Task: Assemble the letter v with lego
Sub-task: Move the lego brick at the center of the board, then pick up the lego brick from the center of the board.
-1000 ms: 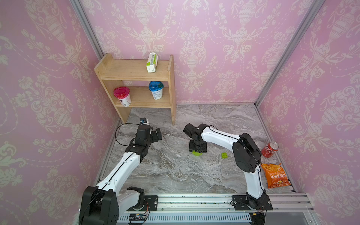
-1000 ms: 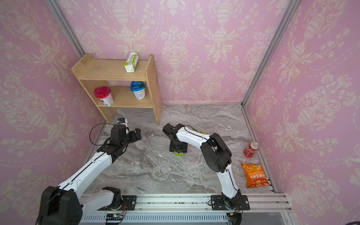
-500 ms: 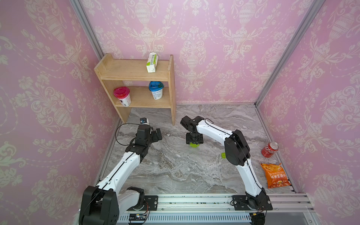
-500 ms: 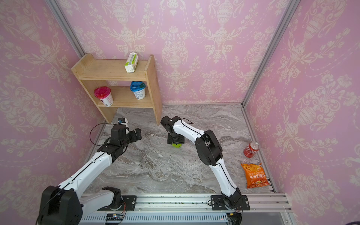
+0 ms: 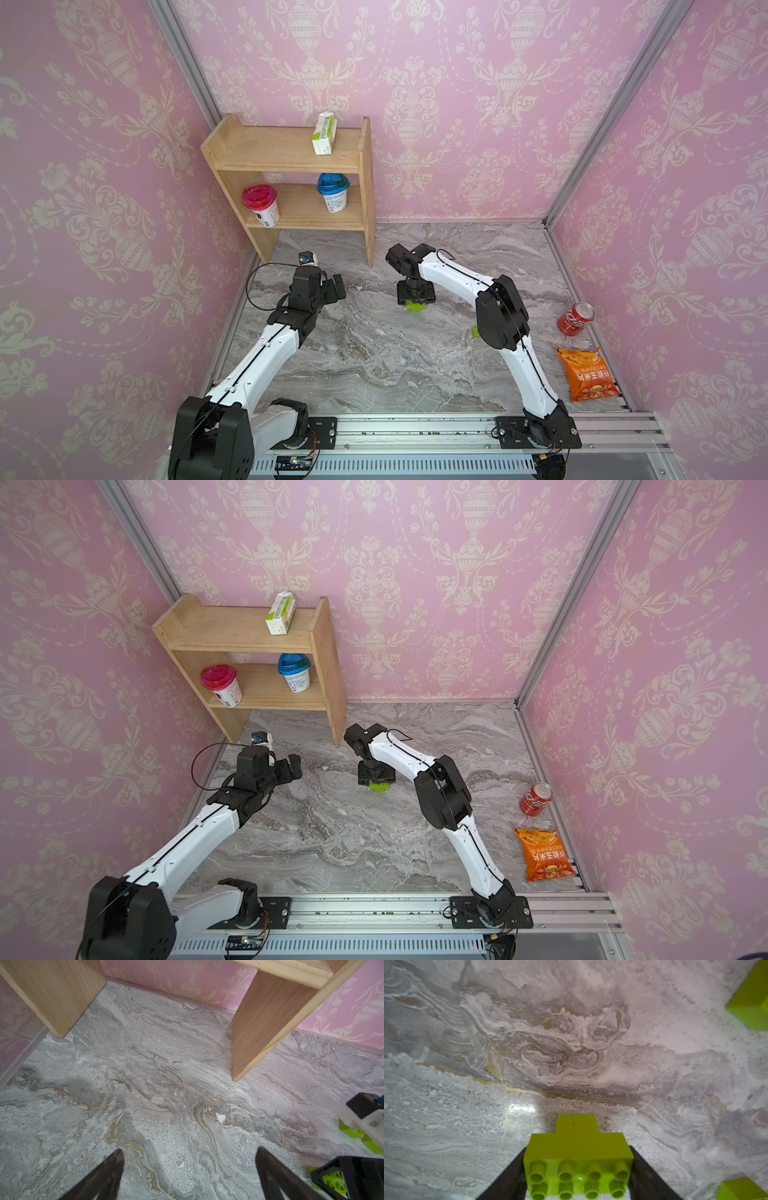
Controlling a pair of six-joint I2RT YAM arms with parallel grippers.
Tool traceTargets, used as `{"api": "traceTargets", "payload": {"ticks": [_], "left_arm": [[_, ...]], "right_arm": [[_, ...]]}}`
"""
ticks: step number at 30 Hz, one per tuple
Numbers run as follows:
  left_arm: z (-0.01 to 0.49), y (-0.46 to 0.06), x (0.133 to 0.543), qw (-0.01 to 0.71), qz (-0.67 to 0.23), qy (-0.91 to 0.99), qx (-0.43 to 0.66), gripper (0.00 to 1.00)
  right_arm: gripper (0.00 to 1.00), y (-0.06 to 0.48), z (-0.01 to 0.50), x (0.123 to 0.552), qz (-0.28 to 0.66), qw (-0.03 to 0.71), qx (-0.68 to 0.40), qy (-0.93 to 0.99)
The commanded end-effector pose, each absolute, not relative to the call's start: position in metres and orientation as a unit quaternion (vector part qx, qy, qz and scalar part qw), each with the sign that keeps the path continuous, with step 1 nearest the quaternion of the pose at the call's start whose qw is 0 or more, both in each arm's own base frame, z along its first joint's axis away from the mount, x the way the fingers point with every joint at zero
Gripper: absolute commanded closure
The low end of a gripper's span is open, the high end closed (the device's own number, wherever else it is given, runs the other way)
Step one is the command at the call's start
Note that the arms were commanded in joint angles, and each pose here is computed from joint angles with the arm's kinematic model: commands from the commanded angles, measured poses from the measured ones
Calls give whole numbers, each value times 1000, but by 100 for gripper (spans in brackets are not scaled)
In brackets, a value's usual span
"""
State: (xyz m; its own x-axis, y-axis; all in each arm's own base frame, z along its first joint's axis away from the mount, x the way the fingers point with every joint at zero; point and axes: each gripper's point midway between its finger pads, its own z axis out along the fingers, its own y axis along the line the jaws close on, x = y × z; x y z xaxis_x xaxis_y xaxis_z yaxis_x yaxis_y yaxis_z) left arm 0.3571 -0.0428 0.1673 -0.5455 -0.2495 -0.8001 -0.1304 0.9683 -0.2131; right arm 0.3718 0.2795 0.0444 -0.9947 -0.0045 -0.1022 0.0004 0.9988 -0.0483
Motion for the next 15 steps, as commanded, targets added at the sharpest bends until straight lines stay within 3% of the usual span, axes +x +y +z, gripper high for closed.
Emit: {"api": "traceTargets", "payload": {"ticks": [1, 4, 7, 15], "left_arm": [[166, -46, 357, 456, -67, 880, -112, 1], [164, -46, 355, 453, -69, 882, -113, 1], [162, -46, 355, 452, -69, 882, -115, 1], [159, -48, 357, 446, -73, 884, -114, 1]], "right_arm": [[16, 279, 70, 369, -14, 61, -12, 998], [9, 276, 95, 370, -1, 80, -11, 997], [8, 257, 117, 368, 7, 98, 9, 995], [24, 174, 106, 412, -15, 121, 119, 985]]}}
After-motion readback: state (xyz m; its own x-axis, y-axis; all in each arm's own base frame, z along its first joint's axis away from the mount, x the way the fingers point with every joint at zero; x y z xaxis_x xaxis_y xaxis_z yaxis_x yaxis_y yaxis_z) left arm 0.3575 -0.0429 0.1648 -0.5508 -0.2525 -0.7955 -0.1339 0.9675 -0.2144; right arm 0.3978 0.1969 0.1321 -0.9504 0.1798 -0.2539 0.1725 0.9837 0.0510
